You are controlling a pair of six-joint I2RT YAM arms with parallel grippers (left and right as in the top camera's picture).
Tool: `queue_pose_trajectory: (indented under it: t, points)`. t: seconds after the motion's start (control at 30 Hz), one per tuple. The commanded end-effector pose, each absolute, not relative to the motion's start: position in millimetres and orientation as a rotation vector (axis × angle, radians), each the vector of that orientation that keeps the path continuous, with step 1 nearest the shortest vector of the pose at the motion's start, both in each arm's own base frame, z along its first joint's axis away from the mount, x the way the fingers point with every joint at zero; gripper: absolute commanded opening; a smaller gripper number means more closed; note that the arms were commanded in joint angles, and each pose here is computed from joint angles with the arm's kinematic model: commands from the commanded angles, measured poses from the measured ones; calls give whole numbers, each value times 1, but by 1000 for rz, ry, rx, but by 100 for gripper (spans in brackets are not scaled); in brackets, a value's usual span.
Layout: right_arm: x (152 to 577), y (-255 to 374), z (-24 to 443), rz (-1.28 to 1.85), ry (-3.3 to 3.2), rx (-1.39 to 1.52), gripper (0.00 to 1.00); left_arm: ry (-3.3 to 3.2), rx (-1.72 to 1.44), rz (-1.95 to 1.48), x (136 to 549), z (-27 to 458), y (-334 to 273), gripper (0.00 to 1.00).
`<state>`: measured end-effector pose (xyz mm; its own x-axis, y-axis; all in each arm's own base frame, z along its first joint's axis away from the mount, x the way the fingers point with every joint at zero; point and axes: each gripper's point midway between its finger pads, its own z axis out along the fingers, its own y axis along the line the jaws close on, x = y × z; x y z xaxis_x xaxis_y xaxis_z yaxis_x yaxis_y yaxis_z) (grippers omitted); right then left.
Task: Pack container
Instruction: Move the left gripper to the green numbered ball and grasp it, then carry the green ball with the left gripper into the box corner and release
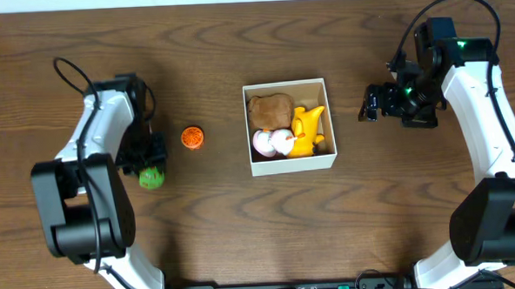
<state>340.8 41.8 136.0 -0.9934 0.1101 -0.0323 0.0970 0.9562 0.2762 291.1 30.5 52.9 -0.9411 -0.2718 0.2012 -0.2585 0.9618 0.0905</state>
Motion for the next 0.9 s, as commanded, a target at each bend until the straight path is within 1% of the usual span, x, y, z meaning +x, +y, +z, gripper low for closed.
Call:
queue_pose_trajectory:
  t: [0.0,0.17,0.27,0.4,0.63,0.73,0.87]
  points:
    - [340,39,138,425,3052,183,99,-3105,408,-18,322,116,19,31]
    - [340,39,138,424,3052,183,99,-3331,300,35,339,176,-9,31]
    - [341,39,138,424,3048,182,99,-3461,136,228,347,204,-53,27]
    - [341,39,139,424,3048,182,99,-3542,-156,423,351,224,-118,27]
    - [341,39,138,424,3049,183,99,-3560,-766,606,353,226,-235,27]
    - [341,39,139,425,3048,182,99,-3582,-858,544,363,211,-261,27]
    - [341,39,139,425,3048,182,99,-3564,-899,539,376,183,-284,27]
